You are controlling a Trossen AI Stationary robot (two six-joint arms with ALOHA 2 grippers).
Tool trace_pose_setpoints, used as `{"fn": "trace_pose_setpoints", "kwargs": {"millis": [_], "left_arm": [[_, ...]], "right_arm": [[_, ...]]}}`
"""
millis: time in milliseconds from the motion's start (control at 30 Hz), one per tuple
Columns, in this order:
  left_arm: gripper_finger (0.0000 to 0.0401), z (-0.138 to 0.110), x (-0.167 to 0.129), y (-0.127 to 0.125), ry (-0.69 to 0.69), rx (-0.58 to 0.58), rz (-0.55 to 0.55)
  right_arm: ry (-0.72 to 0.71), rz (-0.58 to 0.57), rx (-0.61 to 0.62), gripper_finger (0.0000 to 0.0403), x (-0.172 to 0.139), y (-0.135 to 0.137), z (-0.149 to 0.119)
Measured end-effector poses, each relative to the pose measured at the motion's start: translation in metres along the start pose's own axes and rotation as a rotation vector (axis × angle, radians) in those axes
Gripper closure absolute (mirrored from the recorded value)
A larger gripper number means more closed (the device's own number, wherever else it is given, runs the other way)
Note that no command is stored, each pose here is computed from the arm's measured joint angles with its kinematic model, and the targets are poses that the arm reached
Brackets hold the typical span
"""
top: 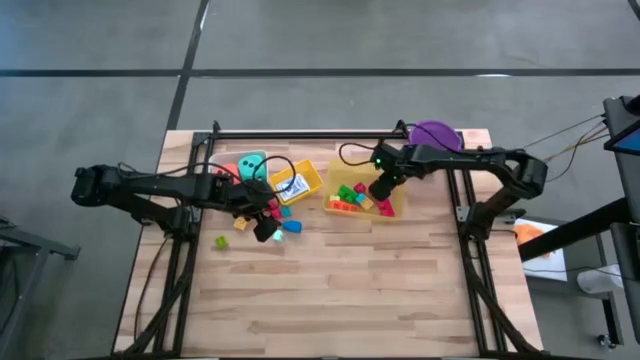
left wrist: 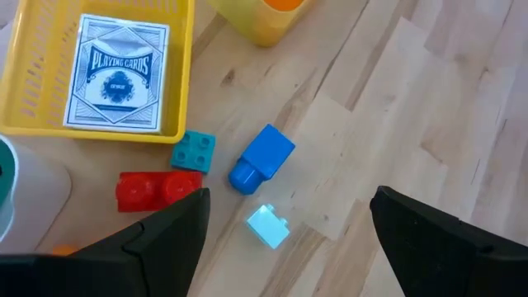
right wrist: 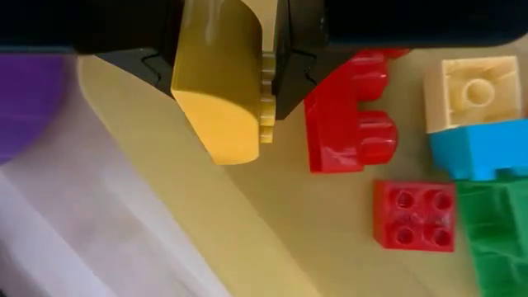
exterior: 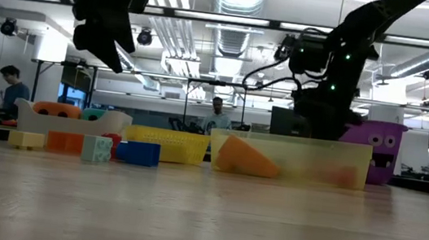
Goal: Pick & Place Toys
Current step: Put the dark yellow game piece into the yellow bin
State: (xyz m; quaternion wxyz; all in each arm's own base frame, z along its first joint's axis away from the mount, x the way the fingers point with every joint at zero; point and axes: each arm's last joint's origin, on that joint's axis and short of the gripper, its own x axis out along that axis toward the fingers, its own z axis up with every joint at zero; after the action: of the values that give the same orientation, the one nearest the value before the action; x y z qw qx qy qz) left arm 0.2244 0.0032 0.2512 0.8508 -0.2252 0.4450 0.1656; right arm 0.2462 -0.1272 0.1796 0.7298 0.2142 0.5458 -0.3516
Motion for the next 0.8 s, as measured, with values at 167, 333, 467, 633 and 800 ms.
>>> {"fn": "trace_pose_setpoints", "kwargs": {"millis": [167,333,467,633,800], "left_arm": [[0.0068,0.0,0.0,0.001,-0.013,0.007,0.032],[0.0068,-0.001,0.001,0.002,-0.007,0.01,0.06],[0.0068,-0.001,0.008,0.002,0.013,0.013,0.079],[0.0068,-0.003,0.025,0.001,0.082,0.034,0.106],[0.0068,-0.004,0.033,0.0,0.127,0.047,0.093]], "right_arm": [[0.051,0.016,-0.005,0.0314,0.011,0.004,0.002],[0.087,0.007,-0.004,0.0314,0.021,0.007,0.003],[0.091,0.007,-0.008,0.0314,0.023,0.008,0.003],[0.09,0.006,-0.027,0.0286,0.023,0.007,0.003],[0.088,0.005,-0.027,0.0204,0.023,0.007,0.004]]}}
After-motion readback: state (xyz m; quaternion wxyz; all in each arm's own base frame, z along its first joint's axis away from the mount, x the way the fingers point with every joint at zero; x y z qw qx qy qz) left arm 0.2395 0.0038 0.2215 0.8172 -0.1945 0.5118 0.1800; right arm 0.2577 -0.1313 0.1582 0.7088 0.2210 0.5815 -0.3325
